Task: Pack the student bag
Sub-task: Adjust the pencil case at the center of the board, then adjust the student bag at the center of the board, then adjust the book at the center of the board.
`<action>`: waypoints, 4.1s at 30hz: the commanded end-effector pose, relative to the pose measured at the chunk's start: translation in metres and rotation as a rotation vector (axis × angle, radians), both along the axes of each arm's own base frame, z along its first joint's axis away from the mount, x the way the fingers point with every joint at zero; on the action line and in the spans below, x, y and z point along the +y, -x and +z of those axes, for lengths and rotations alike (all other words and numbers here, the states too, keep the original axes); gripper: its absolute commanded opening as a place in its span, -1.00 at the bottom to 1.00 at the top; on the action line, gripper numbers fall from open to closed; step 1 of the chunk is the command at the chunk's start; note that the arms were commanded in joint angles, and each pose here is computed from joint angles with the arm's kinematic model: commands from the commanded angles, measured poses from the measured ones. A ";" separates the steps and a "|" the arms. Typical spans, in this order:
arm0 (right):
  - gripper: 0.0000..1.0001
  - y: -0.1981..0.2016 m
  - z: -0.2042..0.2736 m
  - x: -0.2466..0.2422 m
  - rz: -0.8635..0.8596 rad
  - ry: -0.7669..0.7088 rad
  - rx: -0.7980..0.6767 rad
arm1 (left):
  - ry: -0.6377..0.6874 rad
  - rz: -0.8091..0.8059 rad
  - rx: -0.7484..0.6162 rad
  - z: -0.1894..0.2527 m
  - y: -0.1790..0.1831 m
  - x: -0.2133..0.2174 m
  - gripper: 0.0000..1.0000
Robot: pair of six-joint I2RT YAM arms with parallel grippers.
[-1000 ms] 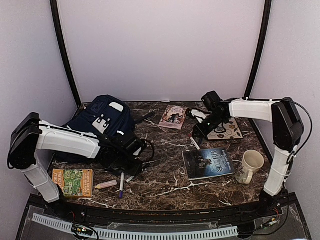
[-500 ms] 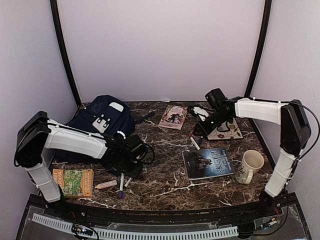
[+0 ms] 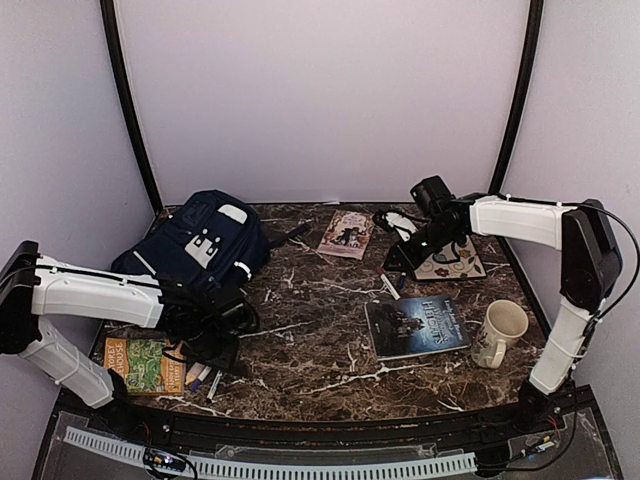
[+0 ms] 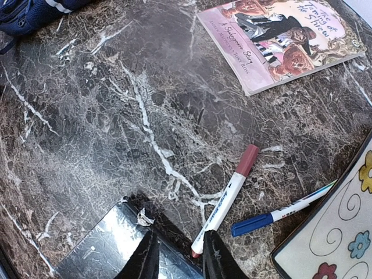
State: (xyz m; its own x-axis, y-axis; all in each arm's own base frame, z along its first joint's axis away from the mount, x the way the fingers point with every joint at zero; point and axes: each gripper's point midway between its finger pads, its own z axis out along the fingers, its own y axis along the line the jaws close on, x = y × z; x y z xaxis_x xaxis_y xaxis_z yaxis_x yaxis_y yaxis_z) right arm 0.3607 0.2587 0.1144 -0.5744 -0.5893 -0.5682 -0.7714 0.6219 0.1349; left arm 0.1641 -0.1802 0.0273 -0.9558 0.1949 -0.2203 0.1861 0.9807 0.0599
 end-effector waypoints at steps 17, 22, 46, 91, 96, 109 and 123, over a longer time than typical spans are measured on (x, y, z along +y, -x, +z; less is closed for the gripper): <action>-0.35 0.020 0.037 0.008 0.114 -0.134 -0.152 | 0.182 0.646 -0.253 0.083 -0.135 0.165 0.82; -0.34 0.025 0.035 0.009 0.147 -0.142 -0.154 | 0.217 0.782 -0.262 0.069 -0.155 0.202 0.78; -0.33 0.028 0.018 0.001 0.178 -0.073 -0.166 | 0.578 0.446 -0.114 0.029 -0.175 0.018 -0.37; -0.26 0.035 0.009 0.006 0.226 -0.090 -0.128 | 0.510 0.495 -0.058 0.009 -0.162 0.061 0.45; -0.25 0.033 0.009 0.004 0.212 -0.079 -0.131 | 0.454 0.539 -0.075 0.018 -0.142 0.069 0.43; 0.16 0.025 0.032 -0.087 0.039 0.163 -0.100 | 0.640 0.126 -0.307 0.141 -0.150 0.010 0.72; 0.44 0.056 -0.023 -0.159 -0.035 0.388 0.163 | 0.783 -0.419 -0.167 0.125 -0.108 -0.196 0.69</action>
State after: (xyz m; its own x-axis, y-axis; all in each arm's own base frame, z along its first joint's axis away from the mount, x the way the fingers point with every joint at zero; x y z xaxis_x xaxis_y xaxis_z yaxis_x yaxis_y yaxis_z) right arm 0.3177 0.1125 0.1055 -0.6419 -0.6980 -0.3174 -0.7324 0.6807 -0.0160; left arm 0.2851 -0.3359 0.1521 -0.8180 0.1874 -0.5438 0.5032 0.6910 -0.5189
